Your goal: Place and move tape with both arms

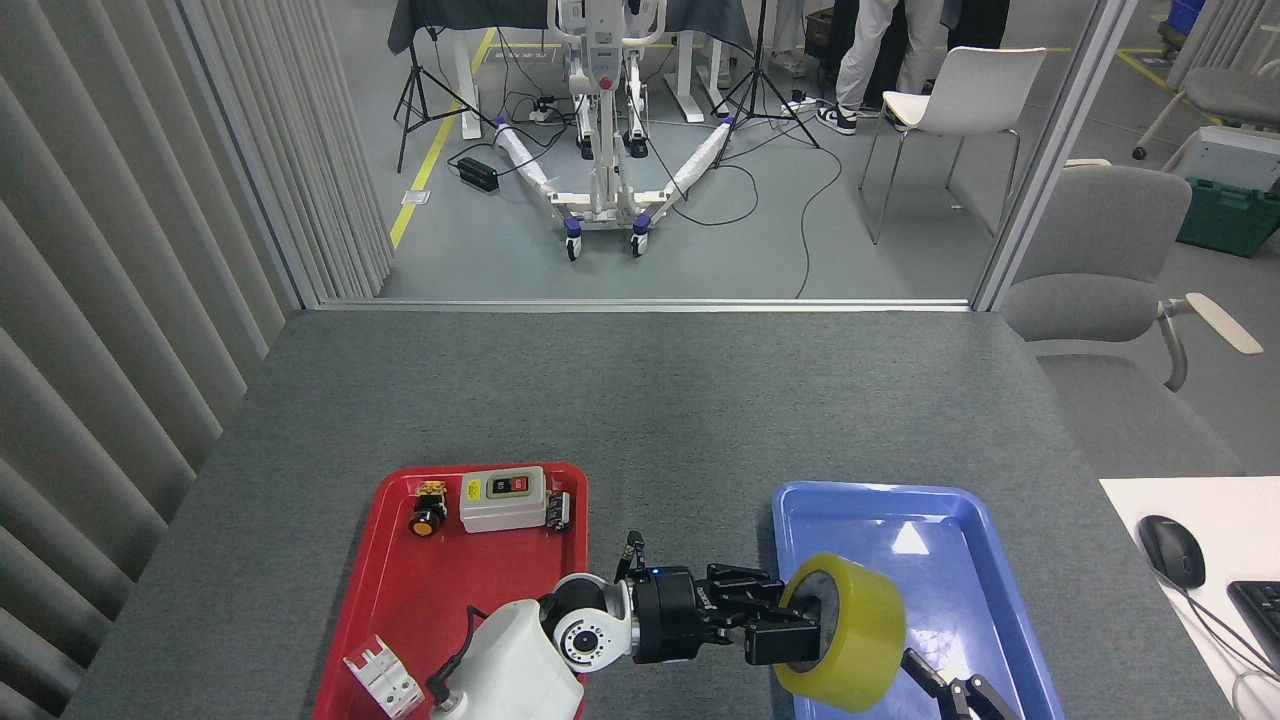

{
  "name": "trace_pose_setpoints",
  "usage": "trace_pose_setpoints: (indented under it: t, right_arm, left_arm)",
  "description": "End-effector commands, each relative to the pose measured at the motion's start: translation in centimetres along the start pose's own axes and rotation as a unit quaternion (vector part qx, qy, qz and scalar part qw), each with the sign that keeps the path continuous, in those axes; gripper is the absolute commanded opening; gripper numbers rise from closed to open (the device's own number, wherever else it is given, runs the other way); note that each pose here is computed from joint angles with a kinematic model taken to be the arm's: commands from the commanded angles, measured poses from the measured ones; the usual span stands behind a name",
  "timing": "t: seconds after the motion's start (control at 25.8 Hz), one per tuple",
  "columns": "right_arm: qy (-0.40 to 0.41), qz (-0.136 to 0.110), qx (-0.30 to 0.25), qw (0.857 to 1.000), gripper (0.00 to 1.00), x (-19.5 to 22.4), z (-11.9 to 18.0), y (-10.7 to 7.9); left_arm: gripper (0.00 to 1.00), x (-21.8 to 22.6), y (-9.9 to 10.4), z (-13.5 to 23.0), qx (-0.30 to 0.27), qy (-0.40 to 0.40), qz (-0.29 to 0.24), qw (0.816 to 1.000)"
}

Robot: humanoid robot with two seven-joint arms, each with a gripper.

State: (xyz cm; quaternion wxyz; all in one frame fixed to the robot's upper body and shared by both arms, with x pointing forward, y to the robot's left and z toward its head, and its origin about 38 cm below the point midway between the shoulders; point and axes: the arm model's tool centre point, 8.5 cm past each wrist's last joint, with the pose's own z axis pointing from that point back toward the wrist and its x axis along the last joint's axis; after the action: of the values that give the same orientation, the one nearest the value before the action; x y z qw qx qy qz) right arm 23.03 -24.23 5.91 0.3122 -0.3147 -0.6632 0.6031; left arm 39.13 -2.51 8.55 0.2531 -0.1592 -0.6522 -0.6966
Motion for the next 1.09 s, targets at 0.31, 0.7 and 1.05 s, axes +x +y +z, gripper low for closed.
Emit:
trace_pose_setpoints:
  t: [0.31, 0.7, 1.05]
  right_arm:
    - [-0.03, -0.016, 0.003, 0.999, 0.7, 2.0, -1.4, 0.5]
    - [-0.031, -0.015, 0.003, 0.999, 0.11, 2.0, -1.5, 0.5]
    - [-0.008, -0.005, 0.007, 1.0, 0.0, 0.6, -0.4, 0.3]
  left_arm:
    - [0.07, 0.5, -0.4, -0.6, -0.008, -0.008, -0.004, 1.0]
    - [0.67, 0.6, -0.7, -0.6, -0.006, -0.007, -0.001, 1.0]
    - [0.94, 0.5, -0.7, -0.5, -0.006, -0.007, -0.001, 1.0]
